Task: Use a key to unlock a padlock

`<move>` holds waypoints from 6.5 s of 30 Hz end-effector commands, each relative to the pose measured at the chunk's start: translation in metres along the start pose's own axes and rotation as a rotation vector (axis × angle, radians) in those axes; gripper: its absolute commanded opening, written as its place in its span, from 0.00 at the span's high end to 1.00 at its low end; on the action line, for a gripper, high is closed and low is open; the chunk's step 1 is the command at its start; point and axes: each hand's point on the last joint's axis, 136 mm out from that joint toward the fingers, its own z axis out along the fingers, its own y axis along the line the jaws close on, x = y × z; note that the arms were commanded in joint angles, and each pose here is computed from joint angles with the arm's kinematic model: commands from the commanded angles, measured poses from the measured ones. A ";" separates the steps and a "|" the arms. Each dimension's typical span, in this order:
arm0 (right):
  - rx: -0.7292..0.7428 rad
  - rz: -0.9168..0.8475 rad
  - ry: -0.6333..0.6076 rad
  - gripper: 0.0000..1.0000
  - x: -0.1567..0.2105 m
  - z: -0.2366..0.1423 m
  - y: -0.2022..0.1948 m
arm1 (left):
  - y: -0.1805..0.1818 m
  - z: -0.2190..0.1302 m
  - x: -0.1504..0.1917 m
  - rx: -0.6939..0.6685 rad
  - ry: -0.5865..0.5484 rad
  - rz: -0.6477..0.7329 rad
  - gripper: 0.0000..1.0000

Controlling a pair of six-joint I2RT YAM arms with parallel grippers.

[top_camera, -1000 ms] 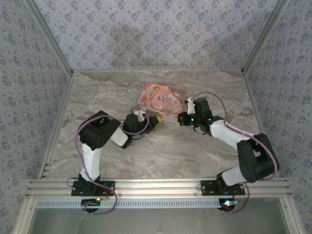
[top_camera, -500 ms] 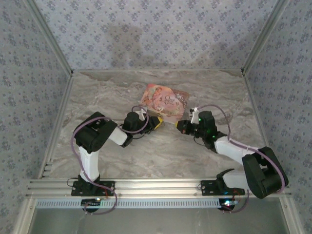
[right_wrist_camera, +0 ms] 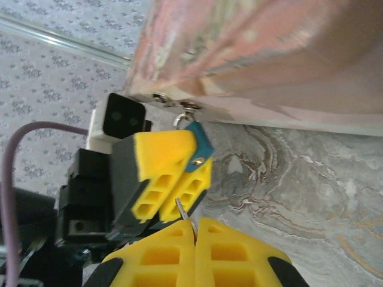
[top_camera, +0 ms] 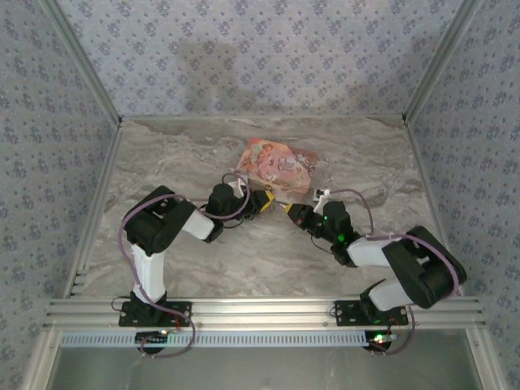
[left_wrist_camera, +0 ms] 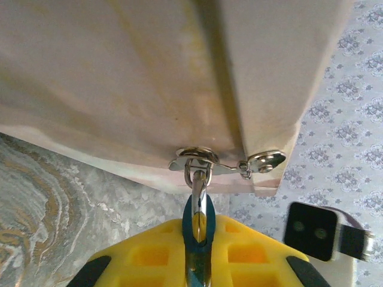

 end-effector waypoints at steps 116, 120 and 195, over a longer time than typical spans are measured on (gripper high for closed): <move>-0.111 0.359 -0.044 1.00 -0.040 0.074 0.032 | -0.081 0.008 0.059 0.267 0.159 0.106 1.00; -0.091 0.348 0.021 0.94 -0.030 0.070 0.022 | -0.071 0.004 0.045 0.222 0.108 0.108 1.00; 0.483 -0.990 0.582 1.00 0.016 0.042 0.020 | -0.068 -0.010 0.009 0.173 0.056 0.048 0.94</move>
